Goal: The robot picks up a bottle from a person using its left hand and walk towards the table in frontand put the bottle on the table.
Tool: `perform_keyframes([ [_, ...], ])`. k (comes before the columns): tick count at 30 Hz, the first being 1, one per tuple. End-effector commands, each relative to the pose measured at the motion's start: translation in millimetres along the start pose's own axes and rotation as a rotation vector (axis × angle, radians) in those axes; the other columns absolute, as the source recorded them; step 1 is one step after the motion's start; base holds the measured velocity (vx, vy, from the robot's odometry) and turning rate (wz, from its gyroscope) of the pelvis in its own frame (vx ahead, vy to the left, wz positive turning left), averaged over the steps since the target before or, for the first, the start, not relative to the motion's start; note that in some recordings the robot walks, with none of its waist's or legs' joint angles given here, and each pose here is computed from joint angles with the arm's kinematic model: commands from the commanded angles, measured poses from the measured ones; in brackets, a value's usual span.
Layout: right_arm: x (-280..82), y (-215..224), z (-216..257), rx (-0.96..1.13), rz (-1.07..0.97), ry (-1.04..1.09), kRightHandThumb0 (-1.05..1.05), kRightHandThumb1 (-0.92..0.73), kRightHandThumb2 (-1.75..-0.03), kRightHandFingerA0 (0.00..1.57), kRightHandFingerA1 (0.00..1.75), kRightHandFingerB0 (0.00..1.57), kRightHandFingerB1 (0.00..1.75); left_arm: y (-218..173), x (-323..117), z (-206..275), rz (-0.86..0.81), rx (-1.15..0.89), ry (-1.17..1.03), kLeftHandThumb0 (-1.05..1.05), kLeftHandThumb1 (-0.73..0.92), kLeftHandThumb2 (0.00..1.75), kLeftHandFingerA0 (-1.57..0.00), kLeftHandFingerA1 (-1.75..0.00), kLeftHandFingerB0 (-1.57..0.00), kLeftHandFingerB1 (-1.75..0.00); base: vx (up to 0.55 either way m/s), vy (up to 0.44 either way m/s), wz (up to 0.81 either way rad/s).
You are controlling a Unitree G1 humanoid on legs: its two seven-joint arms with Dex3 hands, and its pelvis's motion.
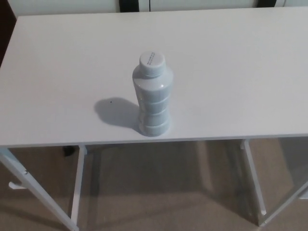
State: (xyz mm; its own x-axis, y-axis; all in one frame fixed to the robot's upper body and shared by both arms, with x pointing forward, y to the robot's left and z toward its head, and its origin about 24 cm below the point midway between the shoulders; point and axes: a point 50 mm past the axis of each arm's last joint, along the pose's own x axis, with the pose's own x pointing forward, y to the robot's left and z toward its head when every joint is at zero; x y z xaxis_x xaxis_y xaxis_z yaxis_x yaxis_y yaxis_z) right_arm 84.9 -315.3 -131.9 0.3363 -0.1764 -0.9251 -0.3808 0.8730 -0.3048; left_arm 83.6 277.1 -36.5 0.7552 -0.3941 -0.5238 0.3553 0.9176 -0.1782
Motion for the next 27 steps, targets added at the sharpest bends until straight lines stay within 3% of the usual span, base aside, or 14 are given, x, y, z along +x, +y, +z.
perform_keyframes([
  [1,-2.3,-2.3,-10.2,0.024,-0.044,0.032,-0.39,-0.70,-0.61,0.68,0.52,0.54,0.41,50.1,32.4,-27.0,0.472,0.235,0.231,-0.56,0.65,0.60,-0.48,-0.51,-0.48,-0.40,0.00,0.000,0.00],
  [4,-2.1,-4.1,-7.4,0.021,-0.041,0.022,-0.41,-0.71,-0.62,0.65,0.50,0.53,0.41,59.7,27.5,-31.4,0.550,0.251,0.270,-0.55,0.67,0.61,-0.45,-0.53,-0.43,-0.39,0.00,0.000,0.00],
  [5,-1.6,-6.2,-4.1,0.021,-0.048,0.013,-0.42,-0.70,-0.62,0.67,0.50,0.56,0.41,62.3,27.6,-32.0,0.556,0.286,0.292,-0.62,0.59,0.95,-0.39,-0.62,-0.32,-0.52,0.00,0.000,0.00],
  [8,-1.1,-9.1,0.6,0.021,-0.058,0.000,-0.42,-0.70,-0.62,0.67,0.50,0.56,0.41,66.4,27.4,-33.2,0.566,0.342,0.324,-0.62,0.59,0.95,-0.39,-0.62,-0.32,-0.52,0.00,0.000,0.00],
  [9,0.0,-12.1,7.8,0.019,-0.064,-0.016,-0.42,-0.70,-0.61,0.64,0.47,0.55,0.41,74.8,24.1,-35.0,0.587,0.212,0.329,-0.59,0.67,0.60,-0.37,-0.53,-0.41,-0.41,0.00,0.000,0.00],
  [13,0.4,-13.4,11.0,0.017,-0.067,-0.022,-0.42,-0.70,-0.61,0.64,0.47,0.55,0.41,78.9,23.4,-36.5,0.600,0.157,0.327,-0.59,0.67,0.60,-0.37,-0.53,-0.41,-0.41,0.00,0.000,0.00],
  [14,0.0,-14.2,11.3,0.018,-0.084,-0.038,-0.44,-0.69,-0.62,0.71,0.54,0.56,0.41,77.5,22.8,-37.3,0.595,0.148,0.314,-0.59,0.68,0.61,-0.38,-0.43,-0.36,-0.35,0.00,0.000,0.00],
  [25,-0.8,-15.9,10.4,0.057,-0.131,-0.053,-0.41,-0.69,-0.61,0.68,0.52,0.54,0.41,76.3,23.2,-39.9,0.592,0.183,0.309,-0.57,0.69,0.61,-0.40,-0.43,-0.39,-0.36,0.00,0.000,0.00],
  [26,-1.0,-13.2,4.6,0.065,-0.138,-0.027,-0.41,-0.68,-0.61,0.70,0.48,0.55,0.40,75.5,23.3,-41.3,0.570,0.208,0.332,-0.62,0.56,0.88,-0.33,-0.55,-0.30,-0.50,0.00,0.000,0.00],
  [27,-0.9,-12.9,4.7,0.064,-0.138,-0.027,-0.41,-0.68,-0.61,0.69,0.49,0.55,0.40,75.9,24.5,-40.5,0.565,0.218,0.335,-0.59,0.69,0.61,-0.39,-0.49,-0.38,-0.38,0.00,0.000,0.00],
])
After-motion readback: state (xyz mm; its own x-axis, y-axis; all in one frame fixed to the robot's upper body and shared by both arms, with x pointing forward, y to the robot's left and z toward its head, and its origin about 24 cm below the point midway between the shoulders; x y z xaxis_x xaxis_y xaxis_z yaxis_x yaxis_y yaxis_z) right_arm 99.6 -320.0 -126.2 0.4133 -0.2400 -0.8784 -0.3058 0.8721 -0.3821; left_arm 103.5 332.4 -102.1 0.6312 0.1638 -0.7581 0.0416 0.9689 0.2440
